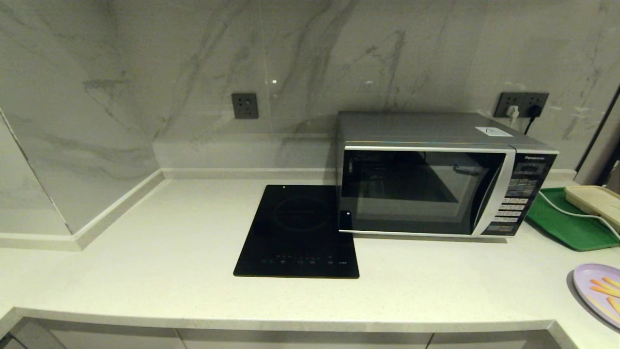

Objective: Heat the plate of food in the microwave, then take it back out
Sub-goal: Open the microwave oven

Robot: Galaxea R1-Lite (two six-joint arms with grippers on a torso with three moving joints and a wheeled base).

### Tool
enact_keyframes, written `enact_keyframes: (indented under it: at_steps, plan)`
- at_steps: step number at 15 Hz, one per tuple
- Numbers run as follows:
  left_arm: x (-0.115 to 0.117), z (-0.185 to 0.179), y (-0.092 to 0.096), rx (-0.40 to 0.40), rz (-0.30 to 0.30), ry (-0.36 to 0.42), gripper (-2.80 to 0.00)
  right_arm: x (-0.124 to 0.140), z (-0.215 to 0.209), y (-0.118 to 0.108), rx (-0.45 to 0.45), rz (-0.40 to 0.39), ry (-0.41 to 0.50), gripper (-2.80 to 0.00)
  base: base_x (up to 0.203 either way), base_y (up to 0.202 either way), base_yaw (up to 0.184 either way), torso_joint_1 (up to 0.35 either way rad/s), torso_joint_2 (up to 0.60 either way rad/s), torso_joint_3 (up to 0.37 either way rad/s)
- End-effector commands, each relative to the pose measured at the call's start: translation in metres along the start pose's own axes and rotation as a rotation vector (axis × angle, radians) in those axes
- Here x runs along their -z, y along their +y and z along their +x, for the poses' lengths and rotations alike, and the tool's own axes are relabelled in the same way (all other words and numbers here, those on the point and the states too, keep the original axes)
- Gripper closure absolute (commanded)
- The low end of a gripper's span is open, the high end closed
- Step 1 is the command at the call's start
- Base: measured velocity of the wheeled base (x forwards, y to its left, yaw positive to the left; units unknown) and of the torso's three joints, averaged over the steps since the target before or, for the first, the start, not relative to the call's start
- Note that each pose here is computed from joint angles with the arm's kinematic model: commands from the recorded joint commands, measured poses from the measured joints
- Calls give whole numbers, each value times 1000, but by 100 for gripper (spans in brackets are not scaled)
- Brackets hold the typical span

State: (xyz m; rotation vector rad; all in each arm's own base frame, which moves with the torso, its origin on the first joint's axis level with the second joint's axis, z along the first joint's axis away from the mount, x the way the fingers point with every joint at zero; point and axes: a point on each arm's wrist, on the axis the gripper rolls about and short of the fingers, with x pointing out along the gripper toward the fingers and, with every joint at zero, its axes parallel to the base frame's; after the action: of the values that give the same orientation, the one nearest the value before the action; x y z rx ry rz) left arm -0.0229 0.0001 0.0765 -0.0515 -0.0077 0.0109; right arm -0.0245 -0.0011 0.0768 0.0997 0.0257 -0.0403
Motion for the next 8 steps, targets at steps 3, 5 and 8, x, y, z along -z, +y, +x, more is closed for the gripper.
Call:
enact_keyframes:
  at_steps: [3, 5, 8]
  plan:
    - [0, 0, 0, -1, -1, 0, 0, 0, 0, 0, -11, -37, 0, 0, 0, 0, 0, 0, 0, 0]
    - [0, 0, 0, -1, -1, 0, 0, 0, 0, 0, -13, -38, -2, 0, 0, 0, 0, 0, 0, 0]
    - [0, 0, 0, -1, -1, -2, 0, 1, 0, 0, -18, -68, 14, 0, 0, 0, 0, 0, 0, 0]
